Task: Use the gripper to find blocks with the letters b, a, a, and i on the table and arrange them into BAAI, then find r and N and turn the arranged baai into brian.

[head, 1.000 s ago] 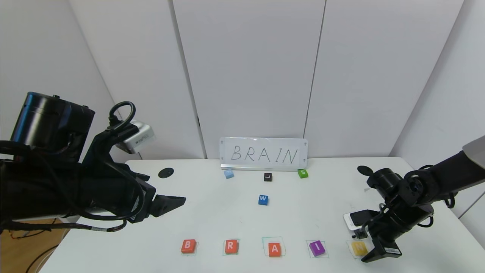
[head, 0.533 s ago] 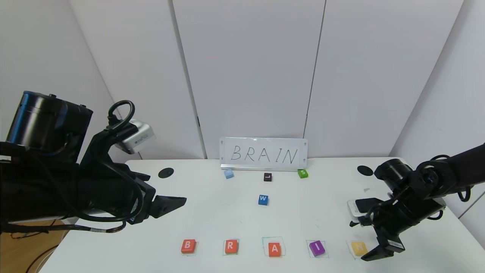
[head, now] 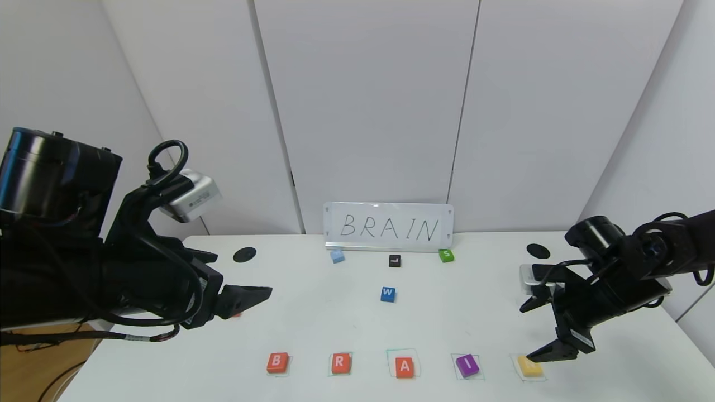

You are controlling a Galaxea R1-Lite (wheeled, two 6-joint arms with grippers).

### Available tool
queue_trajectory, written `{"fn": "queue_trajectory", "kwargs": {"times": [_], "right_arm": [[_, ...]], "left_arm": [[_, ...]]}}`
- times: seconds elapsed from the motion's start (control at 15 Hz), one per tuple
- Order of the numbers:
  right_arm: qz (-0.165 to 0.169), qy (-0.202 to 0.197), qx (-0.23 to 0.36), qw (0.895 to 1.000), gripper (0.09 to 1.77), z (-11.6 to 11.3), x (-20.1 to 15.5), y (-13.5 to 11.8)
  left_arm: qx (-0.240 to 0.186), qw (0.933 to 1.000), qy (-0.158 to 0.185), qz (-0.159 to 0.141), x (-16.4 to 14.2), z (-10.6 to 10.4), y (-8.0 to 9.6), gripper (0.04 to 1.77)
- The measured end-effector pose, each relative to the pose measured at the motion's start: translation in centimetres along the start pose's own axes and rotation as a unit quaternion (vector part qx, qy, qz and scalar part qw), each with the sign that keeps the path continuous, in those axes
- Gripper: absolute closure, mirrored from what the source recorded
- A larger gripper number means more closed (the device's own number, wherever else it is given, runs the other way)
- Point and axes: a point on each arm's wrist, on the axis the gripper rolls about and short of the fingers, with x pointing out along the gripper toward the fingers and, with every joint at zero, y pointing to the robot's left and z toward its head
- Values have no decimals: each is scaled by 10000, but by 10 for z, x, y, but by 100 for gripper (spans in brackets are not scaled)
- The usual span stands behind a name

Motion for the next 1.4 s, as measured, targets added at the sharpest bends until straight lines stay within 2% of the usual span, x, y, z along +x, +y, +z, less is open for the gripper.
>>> {"fn": "queue_trajectory", "kwargs": {"times": [0.27, 0.33, 0.47, 0.6, 0.67, 0.8, 0.93, 1.07, 1.2, 1.4], "right_arm": [[-209, 58, -55, 9997, 20, -1, -10, 8], [-289, 216, -68, 9993, 19, 0, -13, 13], [-560, 539, -64, 9970, 18, 0, -21, 18], [-894, 496, 47, 9947, 17, -4, -32, 14], [-1167, 387, 197, 9922, 17, -5, -36, 8], [-1545, 194, 933, 9834, 17, -8, -40, 0], [-1902, 280, 1820, 9643, 16, -12, -45, 0], [-2162, 151, 2609, 9407, 16, -8, -55, 8], [-2511, -287, 3087, 9170, 16, -1, -72, 19], [-3200, -1291, 3332, 8775, 16, 10, -107, 45]], "left_arm": [[-13, 10000, -81, 19, -5, 0, 0, 9], [-24, 9999, -99, 39, -6, 0, 1, 9], [-62, 9999, -140, 62, -8, 2, 2, 9], [-80, 9998, -178, 77, -9, 3, 3, 9], [-88, 9998, -182, 86, -9, 3, 4, 9], [-120, 9997, -186, 107, -9, 3, 7, 9], [-185, 9996, -196, 130, -8, 5, 10, 9], [-250, 9994, -245, 37, -7, 8, 10, 9], [-349, 9991, -261, 18, -6, 11, 11, 9], [-429, 9986, -283, 153, -7, 12, 14, 9]]}}
